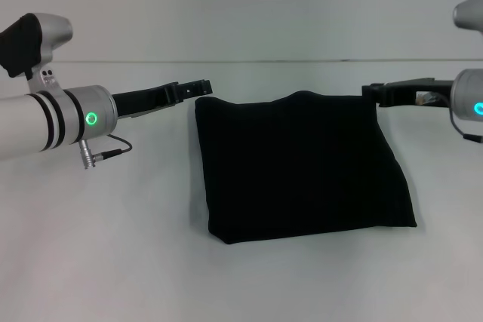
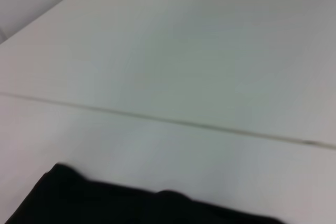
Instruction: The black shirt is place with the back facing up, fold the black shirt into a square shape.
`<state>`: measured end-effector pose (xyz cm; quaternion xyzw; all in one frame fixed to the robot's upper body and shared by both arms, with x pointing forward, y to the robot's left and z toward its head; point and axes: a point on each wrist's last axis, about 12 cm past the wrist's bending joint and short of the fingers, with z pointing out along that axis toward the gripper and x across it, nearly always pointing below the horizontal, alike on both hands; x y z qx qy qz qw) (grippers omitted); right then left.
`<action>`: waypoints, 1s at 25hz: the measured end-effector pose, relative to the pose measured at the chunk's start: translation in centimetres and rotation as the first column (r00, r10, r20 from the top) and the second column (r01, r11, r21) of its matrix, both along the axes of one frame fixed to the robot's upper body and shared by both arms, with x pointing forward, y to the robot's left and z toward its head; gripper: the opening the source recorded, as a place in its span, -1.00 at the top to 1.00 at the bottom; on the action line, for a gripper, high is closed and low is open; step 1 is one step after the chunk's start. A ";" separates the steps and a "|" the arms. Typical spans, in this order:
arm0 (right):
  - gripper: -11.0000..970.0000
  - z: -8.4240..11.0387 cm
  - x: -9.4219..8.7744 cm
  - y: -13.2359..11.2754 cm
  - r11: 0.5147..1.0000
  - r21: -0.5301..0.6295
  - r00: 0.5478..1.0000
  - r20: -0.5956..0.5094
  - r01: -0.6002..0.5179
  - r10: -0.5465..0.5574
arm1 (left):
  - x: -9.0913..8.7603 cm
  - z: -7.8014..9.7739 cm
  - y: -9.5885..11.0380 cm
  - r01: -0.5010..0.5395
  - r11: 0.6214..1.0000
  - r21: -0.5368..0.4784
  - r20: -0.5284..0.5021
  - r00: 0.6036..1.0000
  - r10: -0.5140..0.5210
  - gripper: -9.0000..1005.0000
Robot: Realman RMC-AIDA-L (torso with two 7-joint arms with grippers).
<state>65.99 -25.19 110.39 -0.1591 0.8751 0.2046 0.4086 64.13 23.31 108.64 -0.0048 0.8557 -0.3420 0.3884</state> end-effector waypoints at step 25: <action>-0.59 1.6 -0.4 -0.1 0.994 0.081 0.998 0.000 -0.069 0.069 | 0.4 -1.4 -3.3 -0.005 0.999 0.036 -0.054 0.999 0.007 -0.82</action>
